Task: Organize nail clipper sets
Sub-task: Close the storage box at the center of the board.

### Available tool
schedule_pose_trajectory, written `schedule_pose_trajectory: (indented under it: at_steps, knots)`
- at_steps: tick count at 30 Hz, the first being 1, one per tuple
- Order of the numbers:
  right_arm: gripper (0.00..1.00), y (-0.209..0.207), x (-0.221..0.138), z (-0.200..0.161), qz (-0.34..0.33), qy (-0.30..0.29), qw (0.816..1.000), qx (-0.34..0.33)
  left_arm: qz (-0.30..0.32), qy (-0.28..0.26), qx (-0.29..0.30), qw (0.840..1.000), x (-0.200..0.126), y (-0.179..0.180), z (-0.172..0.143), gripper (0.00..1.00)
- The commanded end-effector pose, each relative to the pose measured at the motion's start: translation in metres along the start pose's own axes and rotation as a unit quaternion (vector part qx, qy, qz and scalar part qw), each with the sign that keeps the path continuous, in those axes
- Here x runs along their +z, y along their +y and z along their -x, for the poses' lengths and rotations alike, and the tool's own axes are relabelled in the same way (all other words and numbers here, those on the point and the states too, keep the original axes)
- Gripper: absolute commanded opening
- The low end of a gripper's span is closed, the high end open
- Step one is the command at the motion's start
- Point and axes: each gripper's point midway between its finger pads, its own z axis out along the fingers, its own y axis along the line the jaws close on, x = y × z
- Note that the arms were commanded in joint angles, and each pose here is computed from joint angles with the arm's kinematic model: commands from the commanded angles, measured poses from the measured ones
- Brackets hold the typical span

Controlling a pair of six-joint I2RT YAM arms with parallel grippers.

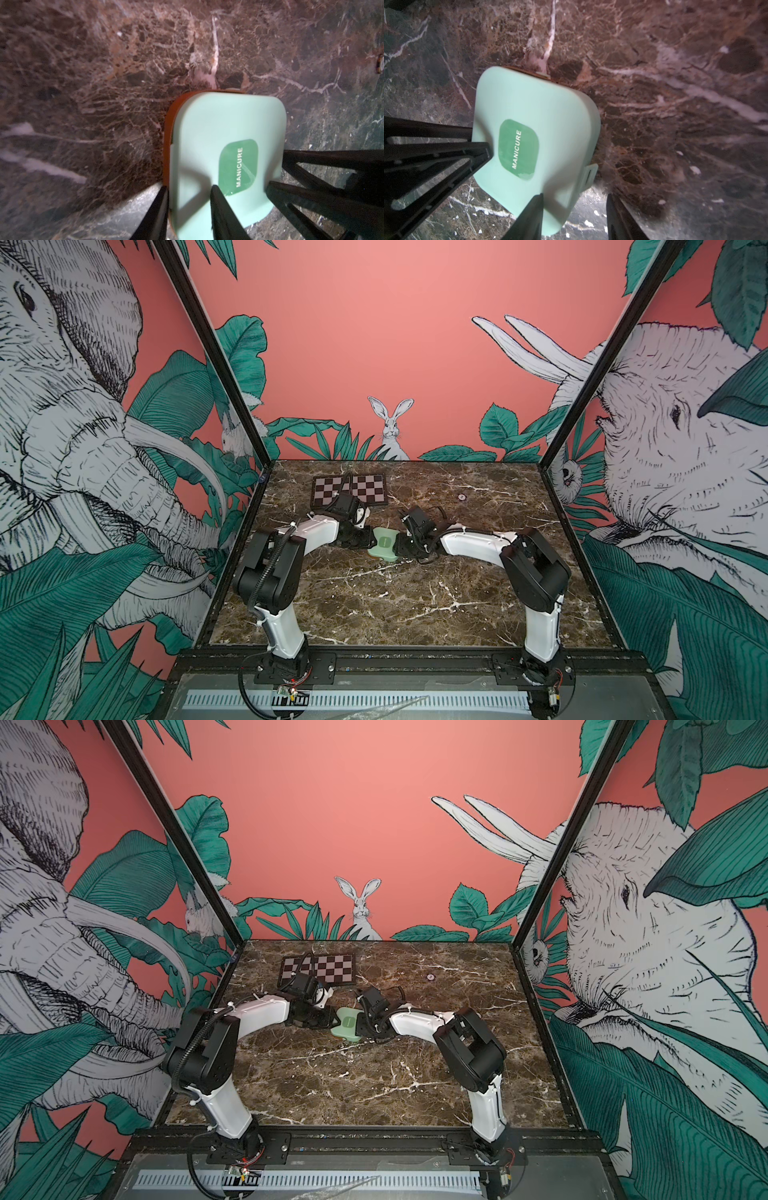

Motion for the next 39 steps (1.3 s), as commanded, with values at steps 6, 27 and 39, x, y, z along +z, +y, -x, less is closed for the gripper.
schedule_pose_trajectory:
  at_steps: [6,27,39]
  knots:
    - [0.48,0.008,0.013,0.016,0.012,-0.007,1.000,0.013,0.071,0.139,-0.033,0.987,0.022,0.037,-0.082,0.34]
    - [0.44,0.006,0.041,0.000,0.024,0.030,0.999,0.025,0.067,0.143,-0.029,0.987,0.025,0.034,-0.080,0.33]
    - [0.35,0.008,0.072,-0.045,0.052,0.058,0.995,0.059,0.070,0.157,-0.024,0.985,0.033,0.031,-0.084,0.33]
